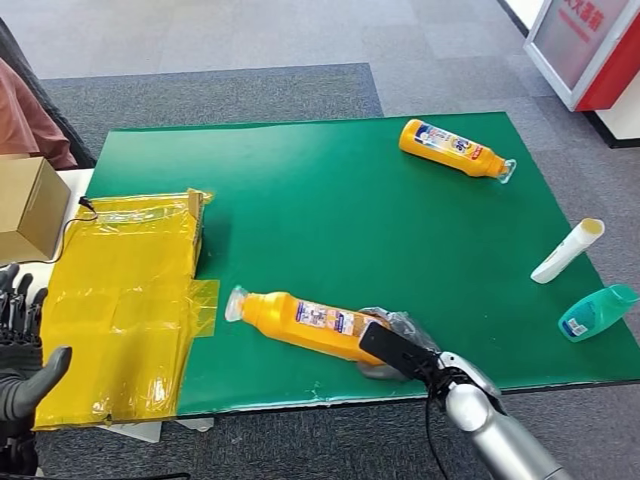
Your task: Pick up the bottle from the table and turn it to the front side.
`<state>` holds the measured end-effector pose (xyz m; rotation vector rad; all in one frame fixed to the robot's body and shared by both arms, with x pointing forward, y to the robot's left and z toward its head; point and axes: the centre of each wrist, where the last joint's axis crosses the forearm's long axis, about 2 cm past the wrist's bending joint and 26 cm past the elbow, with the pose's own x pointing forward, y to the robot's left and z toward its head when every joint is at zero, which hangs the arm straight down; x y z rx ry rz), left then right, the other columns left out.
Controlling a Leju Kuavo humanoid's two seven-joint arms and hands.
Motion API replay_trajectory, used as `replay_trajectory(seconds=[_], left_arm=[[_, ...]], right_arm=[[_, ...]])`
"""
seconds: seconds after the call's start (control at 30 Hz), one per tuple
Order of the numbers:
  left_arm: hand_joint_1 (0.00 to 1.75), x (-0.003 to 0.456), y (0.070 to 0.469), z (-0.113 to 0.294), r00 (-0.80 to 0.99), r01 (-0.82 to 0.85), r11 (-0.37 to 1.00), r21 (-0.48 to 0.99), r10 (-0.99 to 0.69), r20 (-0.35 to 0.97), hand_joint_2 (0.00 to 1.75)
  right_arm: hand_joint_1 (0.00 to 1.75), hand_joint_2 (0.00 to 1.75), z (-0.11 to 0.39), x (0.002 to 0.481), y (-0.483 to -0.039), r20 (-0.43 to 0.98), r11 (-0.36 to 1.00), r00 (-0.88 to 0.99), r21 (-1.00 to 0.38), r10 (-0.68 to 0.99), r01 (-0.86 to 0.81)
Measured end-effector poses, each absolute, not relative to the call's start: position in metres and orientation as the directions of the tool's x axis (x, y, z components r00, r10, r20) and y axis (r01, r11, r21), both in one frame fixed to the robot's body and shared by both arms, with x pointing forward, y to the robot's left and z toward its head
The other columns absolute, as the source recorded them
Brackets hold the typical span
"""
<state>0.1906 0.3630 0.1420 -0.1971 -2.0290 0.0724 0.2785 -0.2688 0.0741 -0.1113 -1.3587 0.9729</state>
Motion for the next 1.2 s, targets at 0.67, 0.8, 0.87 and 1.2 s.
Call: replay_trajectory(seconds=[0.67,0.8,0.87,1.2], left_arm=[[0.00,0.203,0.324,0.124,-0.370,0.212,0.935,-0.284,0.346,0.862,1.75],[0.00,0.205,0.308,0.119,-0.348,0.245,0.922,-0.300,0.372,0.861,1.75],[0.00,0.206,0.303,0.119,-0.342,0.260,0.917,-0.303,0.381,0.859,1.75],[0.00,0.219,0.283,0.127,-0.338,0.328,0.896,-0.298,0.406,0.849,1.75]], right_arm=[[1.75,1.75,0.101,0.292,-0.257,0.983,0.848,-0.043,0.132,-0.179,-0.512],[1.75,1.75,0.102,0.292,-0.251,0.936,0.796,-0.022,0.285,-0.350,-0.535],[1.75,1.75,0.102,0.291,-0.248,0.918,0.777,-0.020,0.323,-0.396,-0.540],[1.75,1.75,0.101,0.285,-0.225,0.884,0.745,-0.007,0.389,-0.467,-0.542]])
